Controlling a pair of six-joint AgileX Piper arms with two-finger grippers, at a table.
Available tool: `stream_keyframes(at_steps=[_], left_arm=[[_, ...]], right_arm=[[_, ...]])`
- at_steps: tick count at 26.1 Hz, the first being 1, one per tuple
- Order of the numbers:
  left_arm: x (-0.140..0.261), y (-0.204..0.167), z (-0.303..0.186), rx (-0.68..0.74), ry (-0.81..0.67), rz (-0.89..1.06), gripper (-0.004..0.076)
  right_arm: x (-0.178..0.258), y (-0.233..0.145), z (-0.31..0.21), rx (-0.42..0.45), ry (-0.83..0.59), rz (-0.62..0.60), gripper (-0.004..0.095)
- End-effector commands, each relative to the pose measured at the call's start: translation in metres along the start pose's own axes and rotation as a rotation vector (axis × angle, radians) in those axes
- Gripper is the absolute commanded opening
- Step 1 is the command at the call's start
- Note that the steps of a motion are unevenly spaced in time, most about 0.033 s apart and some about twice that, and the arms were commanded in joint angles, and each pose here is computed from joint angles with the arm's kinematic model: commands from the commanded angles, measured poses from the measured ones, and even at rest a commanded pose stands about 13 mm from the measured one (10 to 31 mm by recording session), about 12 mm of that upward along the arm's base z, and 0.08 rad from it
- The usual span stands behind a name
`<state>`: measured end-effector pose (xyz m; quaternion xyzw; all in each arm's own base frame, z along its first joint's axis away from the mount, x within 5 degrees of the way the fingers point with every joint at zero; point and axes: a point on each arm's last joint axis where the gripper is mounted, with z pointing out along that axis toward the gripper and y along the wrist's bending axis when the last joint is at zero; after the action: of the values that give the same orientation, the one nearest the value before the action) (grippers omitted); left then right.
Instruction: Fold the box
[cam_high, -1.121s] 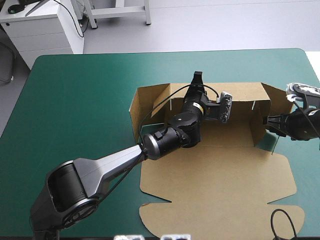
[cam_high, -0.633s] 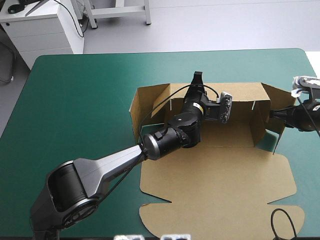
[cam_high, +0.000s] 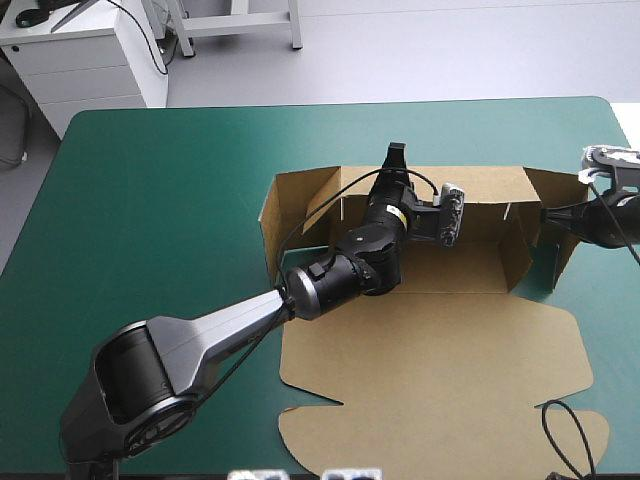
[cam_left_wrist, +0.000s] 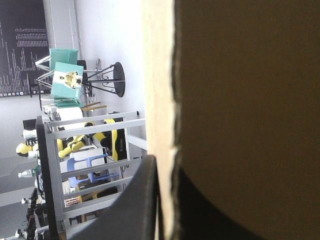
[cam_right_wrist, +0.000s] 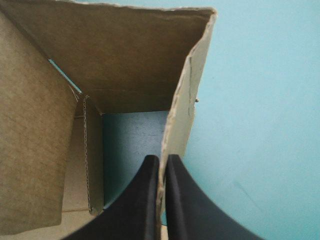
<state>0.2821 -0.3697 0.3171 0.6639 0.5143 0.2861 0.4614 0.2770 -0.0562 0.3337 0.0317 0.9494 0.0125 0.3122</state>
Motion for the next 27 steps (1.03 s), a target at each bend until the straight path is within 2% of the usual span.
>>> stream_keyframes(at_steps=[1,16,27], left_arm=[[-0.001,0.022,-0.021,-0.051,-0.052,-0.057,-0.0008],[-0.001,0.022,-0.021,-0.051,-0.052,-0.057,-0.0008],[-0.002,0.022,-0.021,-0.049,-0.056,-0.06,-0.0008]], right_arm=[[-0.001,0.006,-0.009,-0.044,0.003,-0.004,-0.0013],[0.022,0.02,-0.065,-0.074,0.033,-0.042,-0.0013],[0.033,0.032,-0.082,-0.169,0.059,-0.02,0.0]])
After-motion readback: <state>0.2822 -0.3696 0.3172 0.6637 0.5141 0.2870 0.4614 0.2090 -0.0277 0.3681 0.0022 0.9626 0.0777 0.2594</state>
